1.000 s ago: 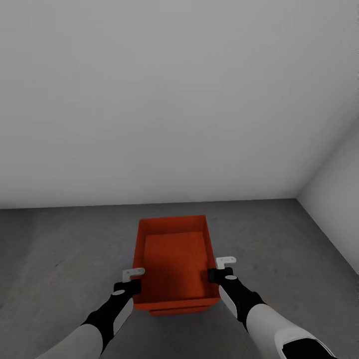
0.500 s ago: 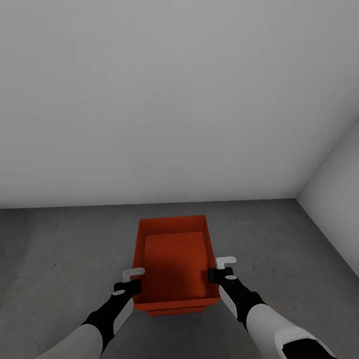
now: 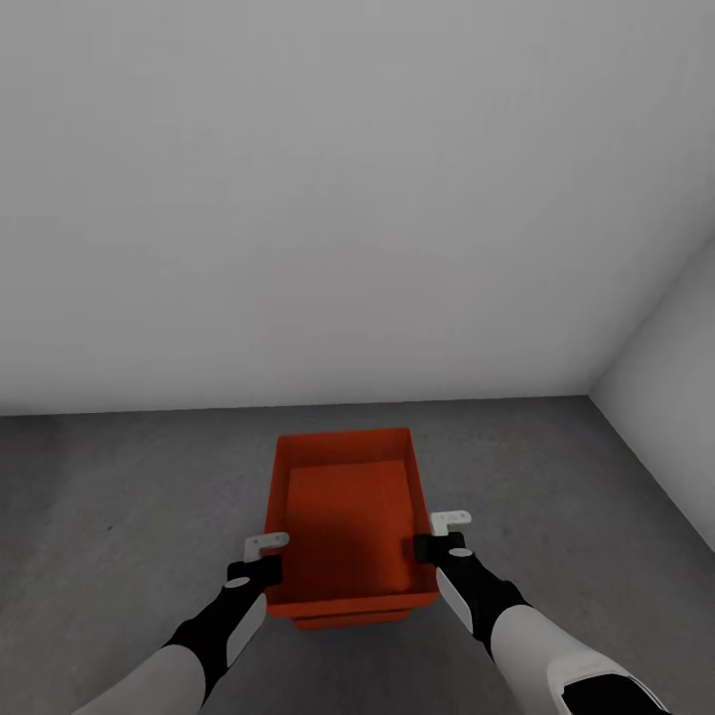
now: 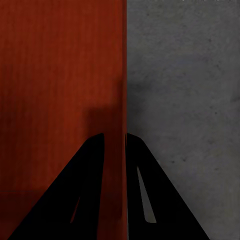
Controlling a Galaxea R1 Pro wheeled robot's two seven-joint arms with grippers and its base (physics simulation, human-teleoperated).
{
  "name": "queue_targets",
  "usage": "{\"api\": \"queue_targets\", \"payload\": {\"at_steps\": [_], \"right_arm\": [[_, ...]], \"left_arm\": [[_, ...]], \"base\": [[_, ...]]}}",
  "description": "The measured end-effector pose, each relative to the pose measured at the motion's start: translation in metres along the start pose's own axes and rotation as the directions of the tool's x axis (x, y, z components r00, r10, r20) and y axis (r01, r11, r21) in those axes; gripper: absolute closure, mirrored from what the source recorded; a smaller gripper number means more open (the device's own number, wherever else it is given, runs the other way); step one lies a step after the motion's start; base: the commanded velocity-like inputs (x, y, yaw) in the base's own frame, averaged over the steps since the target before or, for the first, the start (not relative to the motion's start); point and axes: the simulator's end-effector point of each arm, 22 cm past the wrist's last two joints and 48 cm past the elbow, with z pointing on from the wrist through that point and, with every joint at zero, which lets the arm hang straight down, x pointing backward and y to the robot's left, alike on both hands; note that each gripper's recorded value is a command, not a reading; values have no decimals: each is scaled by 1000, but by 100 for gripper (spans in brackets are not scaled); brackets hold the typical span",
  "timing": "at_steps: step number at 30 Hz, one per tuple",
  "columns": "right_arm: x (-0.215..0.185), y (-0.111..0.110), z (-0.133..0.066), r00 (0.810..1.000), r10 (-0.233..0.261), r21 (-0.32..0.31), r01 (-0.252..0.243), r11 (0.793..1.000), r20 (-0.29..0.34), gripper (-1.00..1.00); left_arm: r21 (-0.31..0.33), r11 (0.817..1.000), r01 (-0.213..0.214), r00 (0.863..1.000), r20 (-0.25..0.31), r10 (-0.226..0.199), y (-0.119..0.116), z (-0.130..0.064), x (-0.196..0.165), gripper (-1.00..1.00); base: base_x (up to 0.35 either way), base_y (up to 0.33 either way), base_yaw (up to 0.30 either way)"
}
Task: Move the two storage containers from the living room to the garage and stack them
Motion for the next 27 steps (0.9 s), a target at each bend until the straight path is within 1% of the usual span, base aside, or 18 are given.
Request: {"api": "queue_targets", "payload": {"at_steps": [23, 27], "right_arm": [[-1, 0, 0, 1000, 3, 0, -3, 1000, 5, 100], [-1, 0, 3, 1000, 4, 0, -4, 1000, 5, 100]], "left_arm": [[-1, 1000, -4, 1000, 5, 4, 0, 0, -3, 100], [-1, 1000, -4, 1000, 5, 4, -1, 3, -3, 100]], "base": [[0, 0, 0], [0, 0, 0]]}}
